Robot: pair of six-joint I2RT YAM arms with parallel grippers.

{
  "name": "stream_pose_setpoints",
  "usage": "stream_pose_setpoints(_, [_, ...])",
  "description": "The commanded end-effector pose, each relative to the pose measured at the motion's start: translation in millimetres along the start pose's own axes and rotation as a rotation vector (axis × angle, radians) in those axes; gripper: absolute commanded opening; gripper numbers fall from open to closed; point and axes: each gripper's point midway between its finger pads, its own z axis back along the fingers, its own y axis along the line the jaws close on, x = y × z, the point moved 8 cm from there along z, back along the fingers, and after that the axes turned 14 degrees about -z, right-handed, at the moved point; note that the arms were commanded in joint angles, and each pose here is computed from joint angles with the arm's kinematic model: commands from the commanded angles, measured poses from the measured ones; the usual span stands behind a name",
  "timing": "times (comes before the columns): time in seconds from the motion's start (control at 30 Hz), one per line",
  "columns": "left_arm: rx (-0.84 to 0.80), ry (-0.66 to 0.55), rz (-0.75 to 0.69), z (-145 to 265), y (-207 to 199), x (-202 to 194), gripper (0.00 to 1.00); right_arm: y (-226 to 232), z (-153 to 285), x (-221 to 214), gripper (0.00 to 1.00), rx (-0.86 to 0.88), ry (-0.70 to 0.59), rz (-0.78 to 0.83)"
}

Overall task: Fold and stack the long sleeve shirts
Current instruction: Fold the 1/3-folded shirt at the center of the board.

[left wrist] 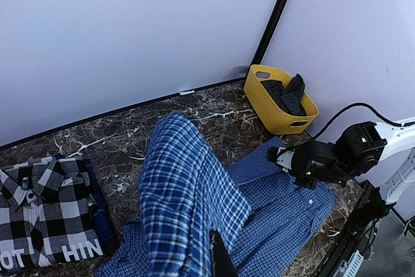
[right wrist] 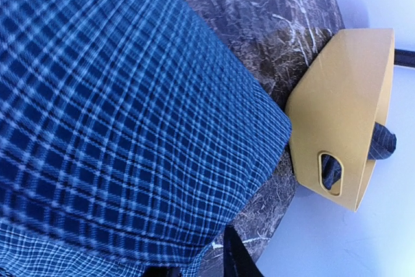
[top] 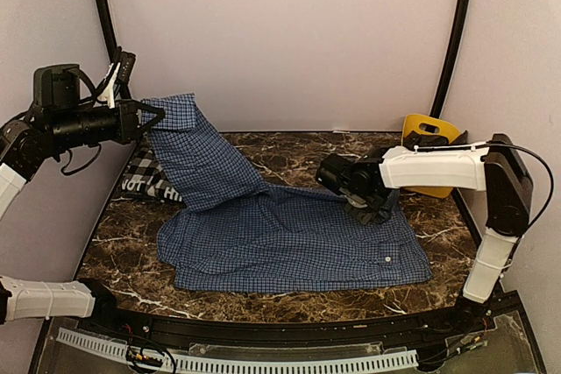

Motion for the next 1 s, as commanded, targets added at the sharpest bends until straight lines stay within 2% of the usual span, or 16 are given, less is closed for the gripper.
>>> stream_pose_setpoints(0.0, [-0.059,-0.017,-0.032,2.2,-6.3,-2.1,0.0,17.0,-17.6,-3.6,0.24,0.012,-0.012,-0.049])
stream_pose_setpoints(0.2, [-0.077,-0.027,-0.038,5.4,-9.0,-4.6,0.0,19.6,-49.6,-15.5,0.35,-0.052,0.028,-0.074])
stream_pose_setpoints(0.33, [-0.077,-0.027,-0.042,4.8,-8.9,-5.3,0.0,14.6,-62.8,-21.5,0.37,-0.122,0.063,-0.081])
stream_pose_setpoints(0.6, [-0.062,-0.022,-0.052,2.0,-6.9,-7.4,0.0,-7.5,-62.7,-15.9,0.39,-0.216,0.059,-0.136])
stream_pose_setpoints(0.7, [-0.06,-0.02,-0.052,1.9,-6.7,-7.8,0.0,-14.5,-61.8,-15.9,0.32,-0.232,0.056,-0.146])
stream_pose_setpoints(0.97, [-0.051,-0.016,-0.058,-0.5,-5.2,-8.2,0.0,-21.4,-55.7,-26.9,0.01,-0.229,0.084,-0.151])
